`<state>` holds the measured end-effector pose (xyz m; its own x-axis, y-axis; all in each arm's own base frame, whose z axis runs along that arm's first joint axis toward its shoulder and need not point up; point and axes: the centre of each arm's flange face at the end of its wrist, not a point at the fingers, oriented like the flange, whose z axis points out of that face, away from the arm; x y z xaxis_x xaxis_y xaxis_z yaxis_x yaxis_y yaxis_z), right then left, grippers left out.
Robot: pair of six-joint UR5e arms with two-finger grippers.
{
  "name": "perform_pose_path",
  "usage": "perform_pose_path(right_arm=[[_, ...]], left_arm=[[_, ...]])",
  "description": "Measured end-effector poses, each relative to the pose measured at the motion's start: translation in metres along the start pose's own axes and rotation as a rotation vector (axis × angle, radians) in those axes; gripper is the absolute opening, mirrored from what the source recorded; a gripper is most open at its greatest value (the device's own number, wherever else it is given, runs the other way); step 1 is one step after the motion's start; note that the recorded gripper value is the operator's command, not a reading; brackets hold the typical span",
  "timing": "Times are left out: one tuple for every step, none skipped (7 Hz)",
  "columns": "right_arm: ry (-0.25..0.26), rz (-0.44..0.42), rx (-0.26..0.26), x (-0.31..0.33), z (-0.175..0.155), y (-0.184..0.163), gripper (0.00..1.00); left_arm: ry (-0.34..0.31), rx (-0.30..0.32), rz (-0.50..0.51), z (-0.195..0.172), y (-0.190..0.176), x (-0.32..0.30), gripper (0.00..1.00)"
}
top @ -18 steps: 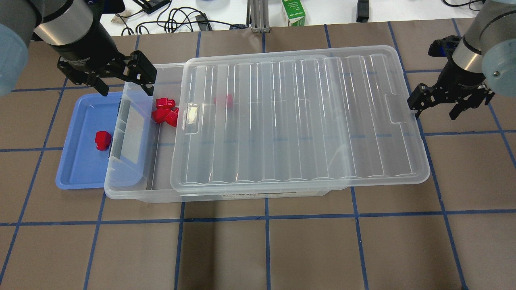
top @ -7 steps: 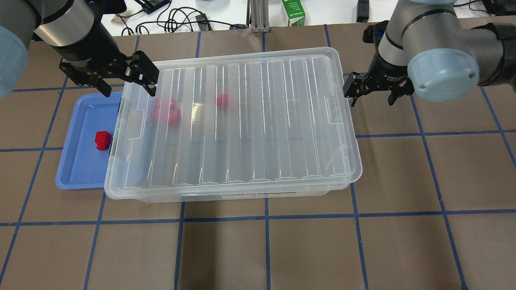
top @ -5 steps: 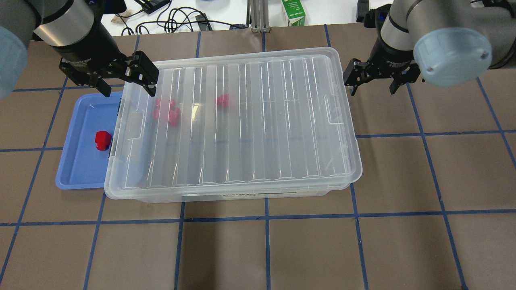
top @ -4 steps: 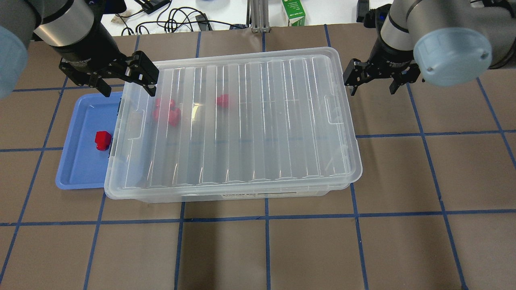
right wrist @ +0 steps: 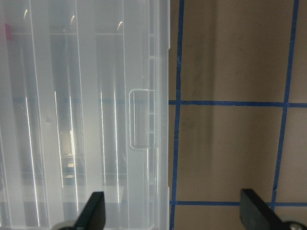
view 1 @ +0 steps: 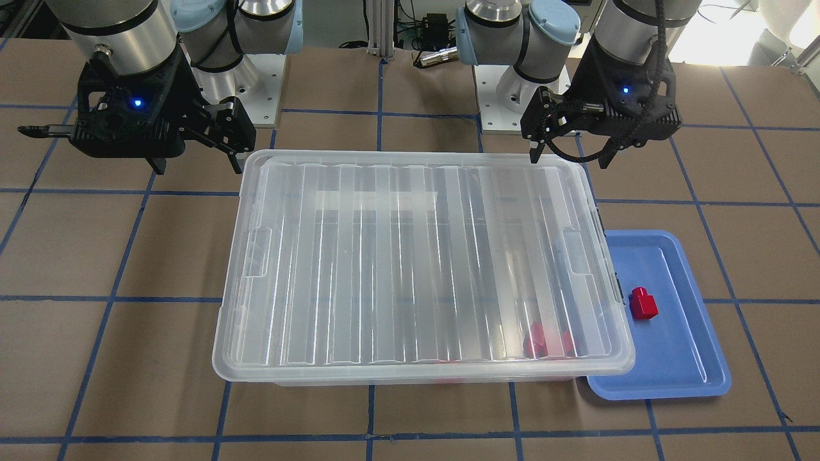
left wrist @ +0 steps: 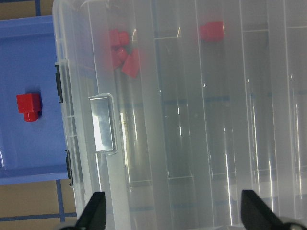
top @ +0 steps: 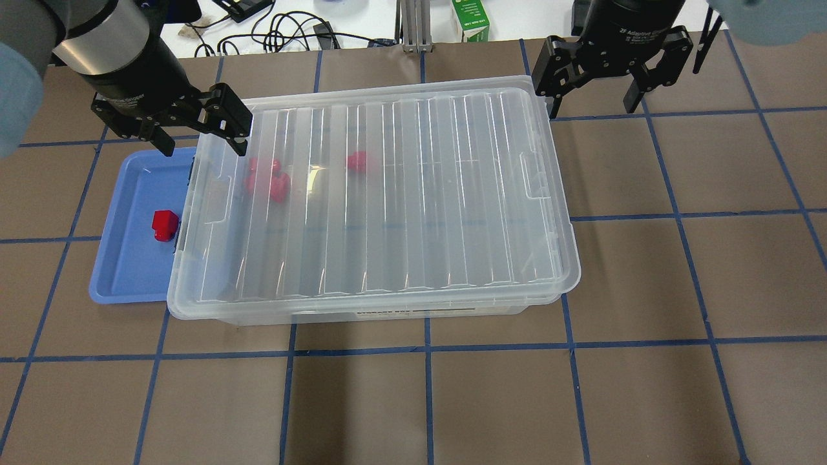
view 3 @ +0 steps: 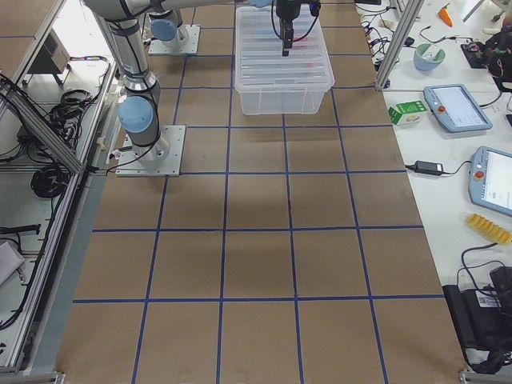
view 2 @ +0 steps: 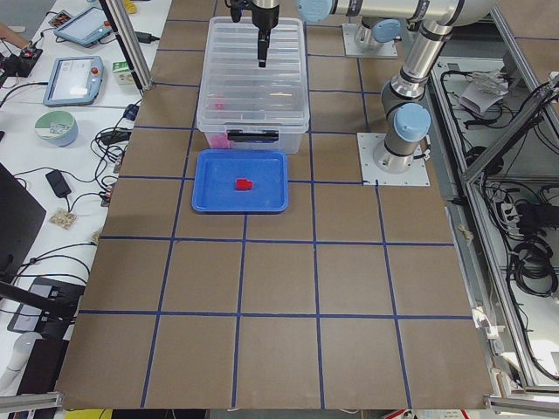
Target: Place red block in blue tray from box
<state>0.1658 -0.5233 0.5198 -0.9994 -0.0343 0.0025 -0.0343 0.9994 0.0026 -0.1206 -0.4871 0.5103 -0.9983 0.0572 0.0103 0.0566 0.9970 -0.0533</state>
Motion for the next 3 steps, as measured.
perform_pose_path(right_arm=[[-0.001,0.000,-0.001,-0.0002,0.0007,0.0003,1.00],[-0.003,0.000,-0.001,-0.0003,0.0005,0.0004,1.00],[-0.003,0.001,0.000,-0.0003,0.0004,0.0004,1.00]], left_arm=[[-0.002,-0.011,-0.013,0.0002,0.0001,-0.0002,1.00],[-0.001,-0.017,-0.032,0.0000,-0.0004,-0.0003,1.00],[0.000,-0.023,-0.041,0.0001,-0.0004,0.0006,1.00]])
